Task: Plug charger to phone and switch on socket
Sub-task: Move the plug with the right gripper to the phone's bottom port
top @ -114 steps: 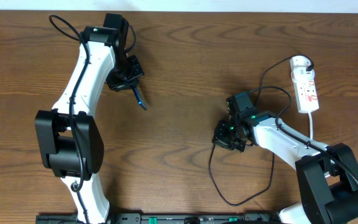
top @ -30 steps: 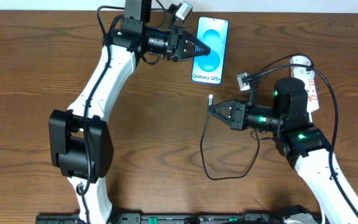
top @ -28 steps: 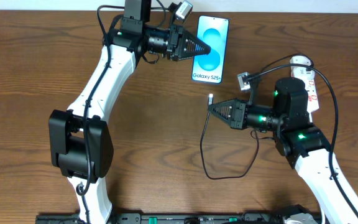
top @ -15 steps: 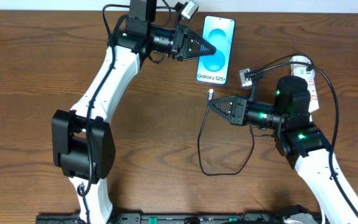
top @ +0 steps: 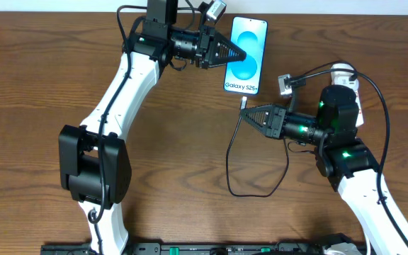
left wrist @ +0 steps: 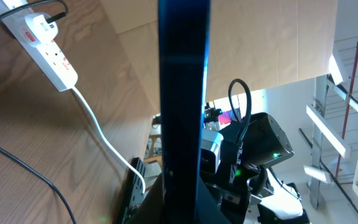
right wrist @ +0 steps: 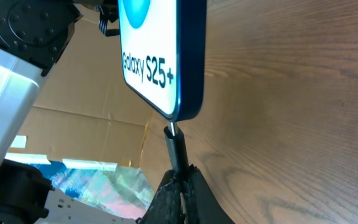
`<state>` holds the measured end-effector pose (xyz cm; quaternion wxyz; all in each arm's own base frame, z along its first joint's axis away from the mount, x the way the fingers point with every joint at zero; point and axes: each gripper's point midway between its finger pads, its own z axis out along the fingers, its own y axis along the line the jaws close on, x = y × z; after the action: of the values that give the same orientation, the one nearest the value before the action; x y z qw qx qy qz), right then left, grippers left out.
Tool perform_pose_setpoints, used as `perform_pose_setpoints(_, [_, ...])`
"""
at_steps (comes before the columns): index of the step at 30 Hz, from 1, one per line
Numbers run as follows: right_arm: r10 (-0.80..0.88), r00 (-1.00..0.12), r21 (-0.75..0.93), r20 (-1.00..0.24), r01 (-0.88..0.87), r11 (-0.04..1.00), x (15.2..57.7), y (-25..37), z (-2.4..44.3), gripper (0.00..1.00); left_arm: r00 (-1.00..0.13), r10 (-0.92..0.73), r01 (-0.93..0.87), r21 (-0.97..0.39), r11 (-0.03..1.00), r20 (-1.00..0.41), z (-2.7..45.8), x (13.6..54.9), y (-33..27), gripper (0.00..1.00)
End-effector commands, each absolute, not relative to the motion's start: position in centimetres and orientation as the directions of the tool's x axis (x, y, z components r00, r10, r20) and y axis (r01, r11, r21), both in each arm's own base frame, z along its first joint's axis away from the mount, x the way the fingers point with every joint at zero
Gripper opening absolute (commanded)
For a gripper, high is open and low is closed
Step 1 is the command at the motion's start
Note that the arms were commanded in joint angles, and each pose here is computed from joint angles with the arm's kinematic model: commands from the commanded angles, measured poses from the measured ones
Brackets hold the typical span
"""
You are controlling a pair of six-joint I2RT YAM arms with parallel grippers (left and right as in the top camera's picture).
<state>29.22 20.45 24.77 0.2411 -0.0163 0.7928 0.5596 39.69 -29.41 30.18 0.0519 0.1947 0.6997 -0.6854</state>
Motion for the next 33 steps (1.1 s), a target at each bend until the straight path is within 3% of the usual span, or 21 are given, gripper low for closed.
perform_pose_setpoints(1, [0.253,-0.89,0.892,-0.379,-0.279,0.355,29.0,20.3,25.2,0.01,-0.894,0.225,0.383,-0.921,-0.067,-0.388,32.7,38.2,-29.0,0.07])
perform_pose_setpoints(33, [0.269,-0.917,0.926,-0.294,-0.204,0.316,29.5,20.7,24.8,0.01,-0.88,0.243,0.4,-0.913,-0.082,-0.408,32.9,37.6,-29.9,0.07])
